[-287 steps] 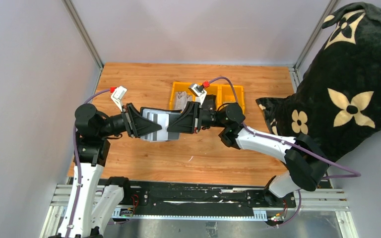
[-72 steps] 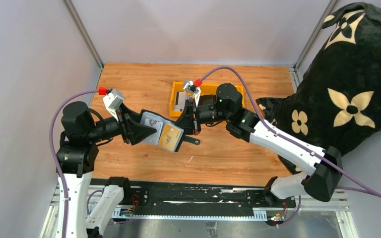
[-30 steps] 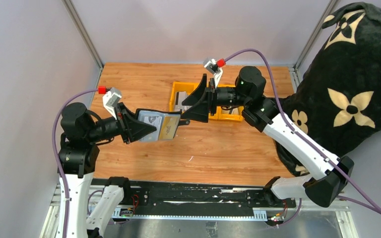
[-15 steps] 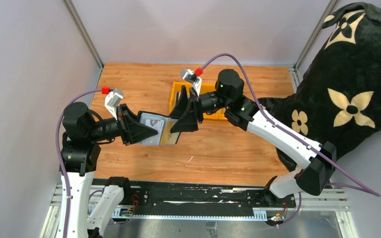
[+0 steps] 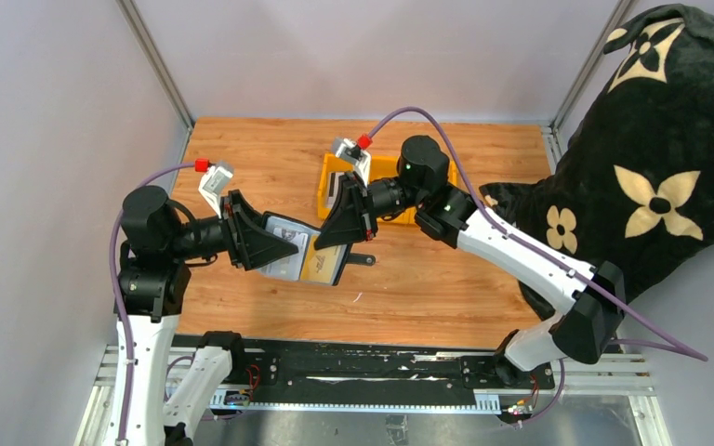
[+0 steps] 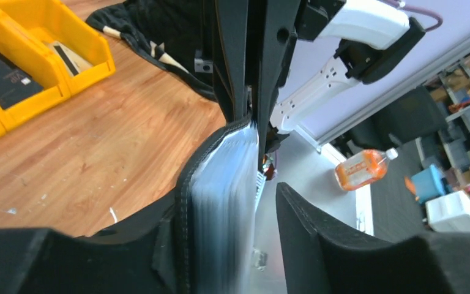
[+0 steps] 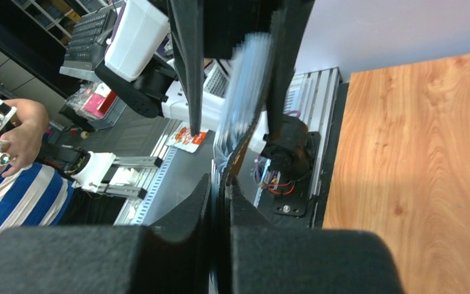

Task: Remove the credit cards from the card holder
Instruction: Remove the credit card from the card holder.

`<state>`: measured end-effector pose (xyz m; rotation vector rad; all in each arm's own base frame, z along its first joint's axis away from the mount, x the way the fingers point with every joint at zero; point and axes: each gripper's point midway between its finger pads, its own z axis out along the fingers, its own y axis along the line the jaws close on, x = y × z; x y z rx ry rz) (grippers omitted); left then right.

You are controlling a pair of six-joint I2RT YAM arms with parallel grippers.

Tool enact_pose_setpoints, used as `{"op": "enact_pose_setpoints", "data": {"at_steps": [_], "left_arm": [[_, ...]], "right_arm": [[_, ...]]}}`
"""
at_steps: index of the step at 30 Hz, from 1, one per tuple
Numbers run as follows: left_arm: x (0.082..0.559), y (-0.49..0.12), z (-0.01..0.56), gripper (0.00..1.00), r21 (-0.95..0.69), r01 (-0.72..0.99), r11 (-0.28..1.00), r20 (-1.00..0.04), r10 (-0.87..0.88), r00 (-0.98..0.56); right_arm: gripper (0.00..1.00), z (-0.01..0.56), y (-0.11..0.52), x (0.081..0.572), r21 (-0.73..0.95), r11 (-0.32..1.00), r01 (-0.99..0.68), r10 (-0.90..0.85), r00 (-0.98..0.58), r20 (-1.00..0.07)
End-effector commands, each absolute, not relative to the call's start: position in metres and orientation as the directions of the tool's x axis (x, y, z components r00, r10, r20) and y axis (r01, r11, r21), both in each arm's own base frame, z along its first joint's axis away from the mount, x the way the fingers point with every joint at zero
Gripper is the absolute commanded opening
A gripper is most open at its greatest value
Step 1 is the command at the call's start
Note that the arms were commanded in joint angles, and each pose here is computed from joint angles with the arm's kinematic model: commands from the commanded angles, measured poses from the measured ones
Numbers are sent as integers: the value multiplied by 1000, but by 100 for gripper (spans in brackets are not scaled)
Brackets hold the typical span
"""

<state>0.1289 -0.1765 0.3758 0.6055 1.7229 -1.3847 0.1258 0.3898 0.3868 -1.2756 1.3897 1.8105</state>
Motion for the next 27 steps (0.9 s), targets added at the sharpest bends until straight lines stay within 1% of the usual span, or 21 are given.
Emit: {"op": "enact_pose_setpoints", "data": {"at_steps": [1,4,6,11,15,17,19,24,27], "left_arm": [[130,-177,384,56,-576,771,274,-817,-154,-556],[126,-178,381,57,-588,769,251,-809,-157,-567],[123,-179,378,55,-601,761,242,-799,-159,-580],[115,-180,375,47,-630,749,203,-776,-150,-612],[113,-180,378,43,-635,748,192,-772,-147,-618],[114,-180,377,44,-651,733,197,-759,-156,-632],[116,-180,374,47,-667,717,201,-745,-164,-647],[113,-180,371,58,-666,718,203,-746,-166,-645],[112,-180,366,58,-668,715,205,-744,-167,-647]], "right_arm": [[0,393,384,116,426,-341,-838,-99,-419,-903],[0,397,382,118,421,-337,-842,-72,-423,-903],[0,398,381,119,422,-328,-845,-59,-428,-902],[0,401,379,121,415,-321,-851,-41,-425,-904],[0,402,379,125,410,-313,-856,-31,-423,-906],[0,402,380,131,421,-298,-857,-25,-434,-901],[0,403,380,135,428,-295,-854,-19,-443,-896],[0,405,379,140,423,-285,-860,7,-443,-897],[0,407,377,142,420,-278,-864,22,-443,-896]]}}
